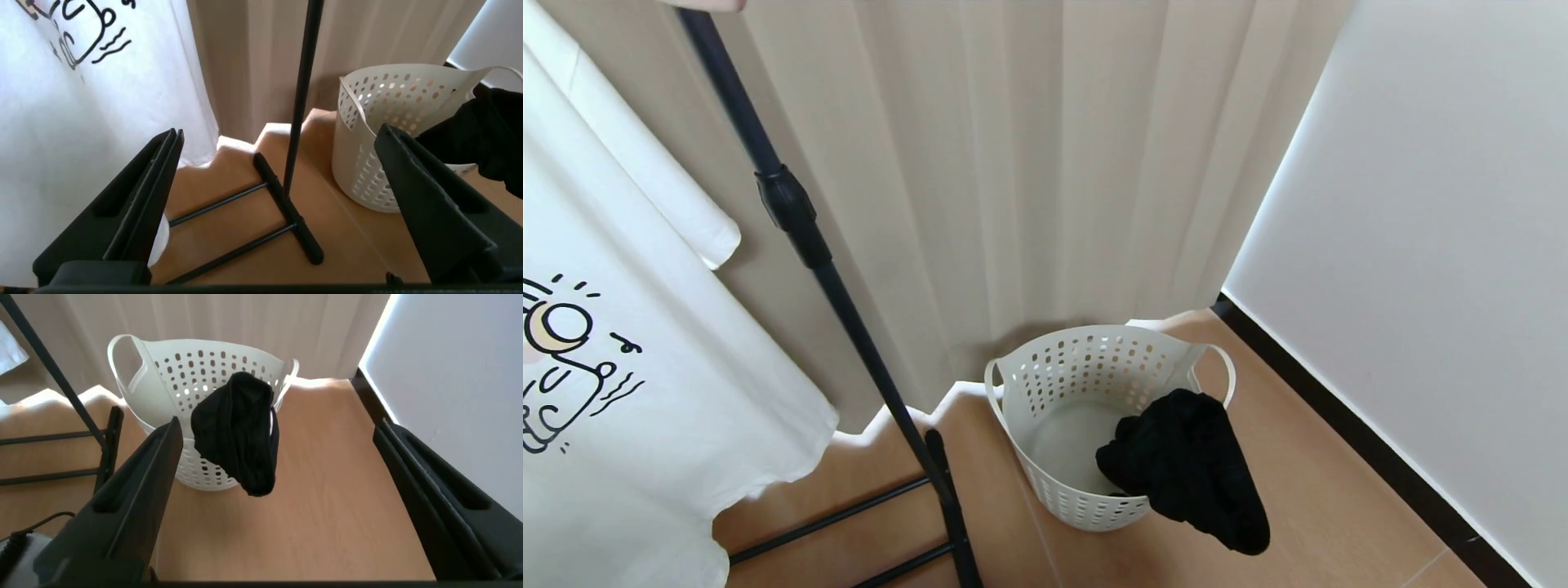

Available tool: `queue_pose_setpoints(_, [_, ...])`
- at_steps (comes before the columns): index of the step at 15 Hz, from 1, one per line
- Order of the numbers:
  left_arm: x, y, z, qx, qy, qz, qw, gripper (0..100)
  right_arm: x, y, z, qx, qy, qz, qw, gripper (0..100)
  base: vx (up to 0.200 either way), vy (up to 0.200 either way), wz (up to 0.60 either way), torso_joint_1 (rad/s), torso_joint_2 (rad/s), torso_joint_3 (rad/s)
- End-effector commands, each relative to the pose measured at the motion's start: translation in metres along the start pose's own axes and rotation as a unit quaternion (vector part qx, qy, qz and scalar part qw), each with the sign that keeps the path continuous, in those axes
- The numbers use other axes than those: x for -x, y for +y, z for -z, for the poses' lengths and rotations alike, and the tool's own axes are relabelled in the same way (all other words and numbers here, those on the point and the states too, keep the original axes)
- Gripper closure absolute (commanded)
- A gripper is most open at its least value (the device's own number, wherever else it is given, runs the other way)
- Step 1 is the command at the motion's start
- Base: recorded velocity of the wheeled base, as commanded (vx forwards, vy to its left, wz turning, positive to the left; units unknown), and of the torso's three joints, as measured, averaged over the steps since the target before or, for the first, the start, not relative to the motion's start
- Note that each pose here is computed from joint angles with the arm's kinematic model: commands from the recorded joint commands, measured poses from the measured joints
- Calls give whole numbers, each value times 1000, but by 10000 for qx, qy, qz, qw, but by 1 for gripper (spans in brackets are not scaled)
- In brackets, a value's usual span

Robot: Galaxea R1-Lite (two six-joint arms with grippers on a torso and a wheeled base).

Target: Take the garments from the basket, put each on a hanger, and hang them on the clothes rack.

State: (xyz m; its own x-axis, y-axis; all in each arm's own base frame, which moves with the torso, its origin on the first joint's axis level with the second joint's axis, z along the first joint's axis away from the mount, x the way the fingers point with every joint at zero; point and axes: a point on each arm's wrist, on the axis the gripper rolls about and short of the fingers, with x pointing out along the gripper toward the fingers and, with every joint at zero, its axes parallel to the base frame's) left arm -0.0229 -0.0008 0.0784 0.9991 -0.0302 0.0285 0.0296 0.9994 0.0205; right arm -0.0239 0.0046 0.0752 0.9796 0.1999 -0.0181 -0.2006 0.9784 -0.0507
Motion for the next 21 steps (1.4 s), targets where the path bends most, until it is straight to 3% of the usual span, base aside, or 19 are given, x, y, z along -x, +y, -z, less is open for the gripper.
queue_pose_setpoints(1, [0, 0, 0, -2, -3, 2, 10000, 0, 0, 0, 0, 12, -1, -14, 10000, 0, 0, 0, 0, 7, 2, -193])
queue_pose_setpoints(13, [0, 0, 0, -2, -3, 10, 10000, 0, 0, 0, 0, 71, 78, -65, 9999, 0, 0, 0, 0, 2, 3, -197])
queue_pose_setpoints(18, [0, 0, 0, -2, -3, 2, 10000, 0, -11, -3, -3, -1, 790, -482, 9957, 0, 0, 0, 0, 5, 1, -155])
queue_pose_setpoints(19, [0, 0, 0, -2, -3, 2, 10000, 0, -16, -3, -4, 42, 1099, -645, 9918, 0, 0, 0, 0, 0, 0, 0])
queue_pose_setpoints(21, [0, 0, 0, 5, -11, 2, 10000, 0, -22, -3, -9, -3, 1334, -895, 9870, 0, 0, 0, 0, 0, 0, 0])
